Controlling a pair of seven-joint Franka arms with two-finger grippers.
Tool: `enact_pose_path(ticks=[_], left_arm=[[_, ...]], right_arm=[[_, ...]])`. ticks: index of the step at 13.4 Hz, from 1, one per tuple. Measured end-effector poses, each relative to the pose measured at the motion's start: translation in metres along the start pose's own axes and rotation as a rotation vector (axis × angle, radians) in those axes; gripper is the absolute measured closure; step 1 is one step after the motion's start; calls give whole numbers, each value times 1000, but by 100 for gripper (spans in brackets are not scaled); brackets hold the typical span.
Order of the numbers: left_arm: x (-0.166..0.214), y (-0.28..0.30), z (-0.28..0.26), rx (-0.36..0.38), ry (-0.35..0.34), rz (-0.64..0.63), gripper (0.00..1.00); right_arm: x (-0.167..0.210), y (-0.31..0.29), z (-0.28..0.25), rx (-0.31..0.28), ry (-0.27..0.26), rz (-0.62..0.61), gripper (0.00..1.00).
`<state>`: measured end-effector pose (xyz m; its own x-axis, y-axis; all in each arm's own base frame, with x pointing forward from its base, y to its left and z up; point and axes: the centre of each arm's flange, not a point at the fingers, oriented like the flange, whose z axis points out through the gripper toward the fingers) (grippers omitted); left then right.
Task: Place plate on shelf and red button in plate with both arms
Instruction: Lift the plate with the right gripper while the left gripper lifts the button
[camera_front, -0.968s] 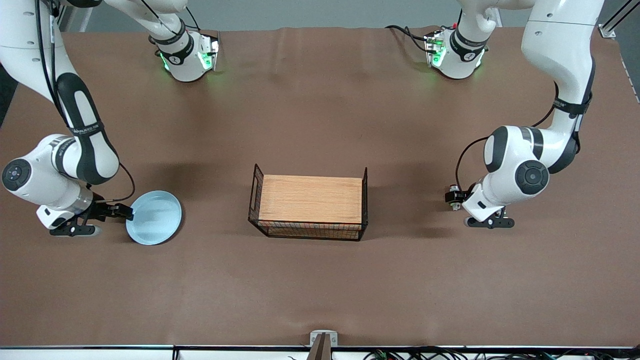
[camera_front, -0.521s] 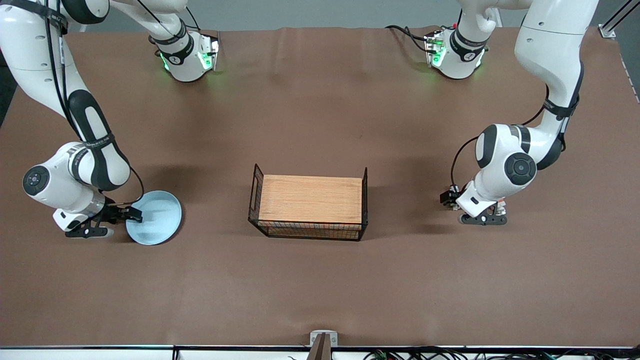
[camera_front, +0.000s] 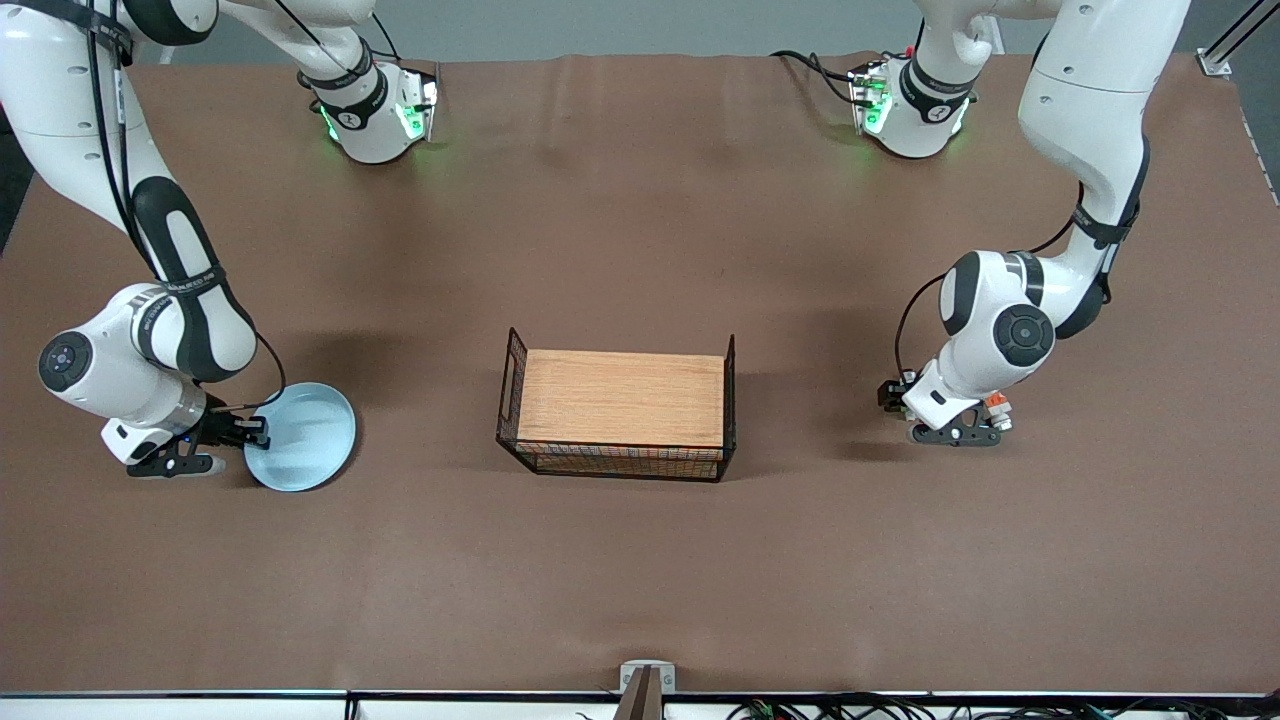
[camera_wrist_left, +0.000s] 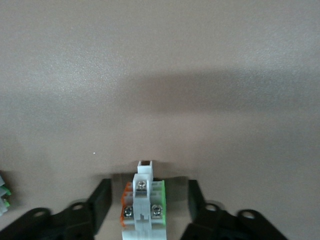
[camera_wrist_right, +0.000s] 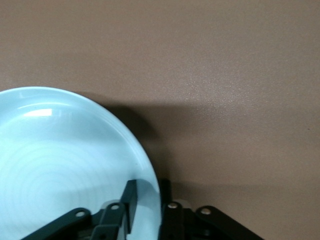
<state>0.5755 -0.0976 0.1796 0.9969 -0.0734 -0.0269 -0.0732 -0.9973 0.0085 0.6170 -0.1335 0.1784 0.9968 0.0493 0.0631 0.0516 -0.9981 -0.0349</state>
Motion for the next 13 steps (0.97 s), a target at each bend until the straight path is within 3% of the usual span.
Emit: enact_pose_path(ticks=[2, 4, 6, 10, 13], left_arm=[[0, 0, 0, 0, -1, 2, 43], [-1, 0, 1, 0, -2, 9, 59], [-1, -1, 1, 0, -3, 10, 67], [2, -1, -3, 0, 6, 9, 67], [15, -1, -31, -3, 34, 8, 67]], right_arm=[[2, 0, -6, 6, -7, 0, 93], [7, -3, -23, 34, -41, 2, 93], [14, -7, -56, 73, -92, 20, 96], [12, -22, -153, 137, -186, 98, 96], [-3, -51, -235, 179, -228, 222, 96]])
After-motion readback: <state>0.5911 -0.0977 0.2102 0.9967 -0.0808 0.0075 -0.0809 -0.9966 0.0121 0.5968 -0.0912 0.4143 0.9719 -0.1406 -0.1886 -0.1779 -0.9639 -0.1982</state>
